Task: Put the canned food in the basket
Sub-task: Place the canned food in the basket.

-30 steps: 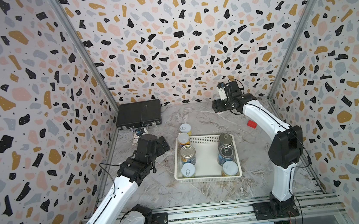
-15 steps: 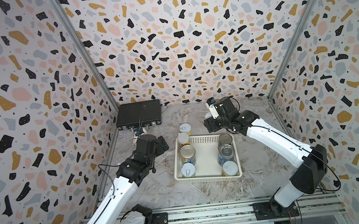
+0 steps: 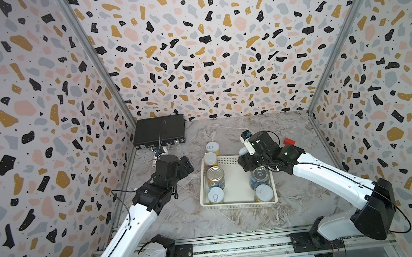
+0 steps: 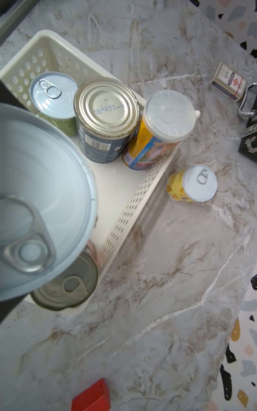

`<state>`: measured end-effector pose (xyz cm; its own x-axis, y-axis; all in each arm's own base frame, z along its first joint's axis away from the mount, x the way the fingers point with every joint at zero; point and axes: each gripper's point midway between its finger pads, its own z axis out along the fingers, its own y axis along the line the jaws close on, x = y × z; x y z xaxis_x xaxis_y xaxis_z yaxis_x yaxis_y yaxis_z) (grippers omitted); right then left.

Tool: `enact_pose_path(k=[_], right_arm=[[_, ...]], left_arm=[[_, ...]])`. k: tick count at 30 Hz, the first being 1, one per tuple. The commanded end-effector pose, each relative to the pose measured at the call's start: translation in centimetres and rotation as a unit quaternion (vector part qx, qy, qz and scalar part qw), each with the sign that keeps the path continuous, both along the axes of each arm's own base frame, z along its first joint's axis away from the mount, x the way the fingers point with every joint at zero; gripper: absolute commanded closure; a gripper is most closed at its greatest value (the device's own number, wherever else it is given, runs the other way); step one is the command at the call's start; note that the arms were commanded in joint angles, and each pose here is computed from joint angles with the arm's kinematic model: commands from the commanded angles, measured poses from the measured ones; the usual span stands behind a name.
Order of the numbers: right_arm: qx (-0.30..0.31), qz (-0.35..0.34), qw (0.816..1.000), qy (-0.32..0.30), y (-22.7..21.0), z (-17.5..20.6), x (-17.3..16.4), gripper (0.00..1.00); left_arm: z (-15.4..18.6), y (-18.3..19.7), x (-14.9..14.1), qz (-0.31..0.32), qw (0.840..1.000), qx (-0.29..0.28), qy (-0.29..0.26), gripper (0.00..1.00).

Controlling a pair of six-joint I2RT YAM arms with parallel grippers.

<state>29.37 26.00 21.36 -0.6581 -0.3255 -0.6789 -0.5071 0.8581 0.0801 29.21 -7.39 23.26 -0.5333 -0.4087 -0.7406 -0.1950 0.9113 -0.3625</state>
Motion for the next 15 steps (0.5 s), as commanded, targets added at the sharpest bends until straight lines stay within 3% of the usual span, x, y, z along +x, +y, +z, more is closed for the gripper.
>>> enact_pose_path(k=[1, 15], right_arm=[[0.038, 0.0, 0.999, -0.026, 1.1, 2.1, 0.5, 0.6], [-0.022, -0.004, 1.0, 0.011, 3.5, -4.1, 1.8, 0.62]], left_arm=[[0.1, 0.0, 0.2, -0.003, 1.0, -0.001, -0.008, 0.0], [0.3, 0.0, 0.1, -0.002, 1.0, -0.003, -0.011, 0.0]])
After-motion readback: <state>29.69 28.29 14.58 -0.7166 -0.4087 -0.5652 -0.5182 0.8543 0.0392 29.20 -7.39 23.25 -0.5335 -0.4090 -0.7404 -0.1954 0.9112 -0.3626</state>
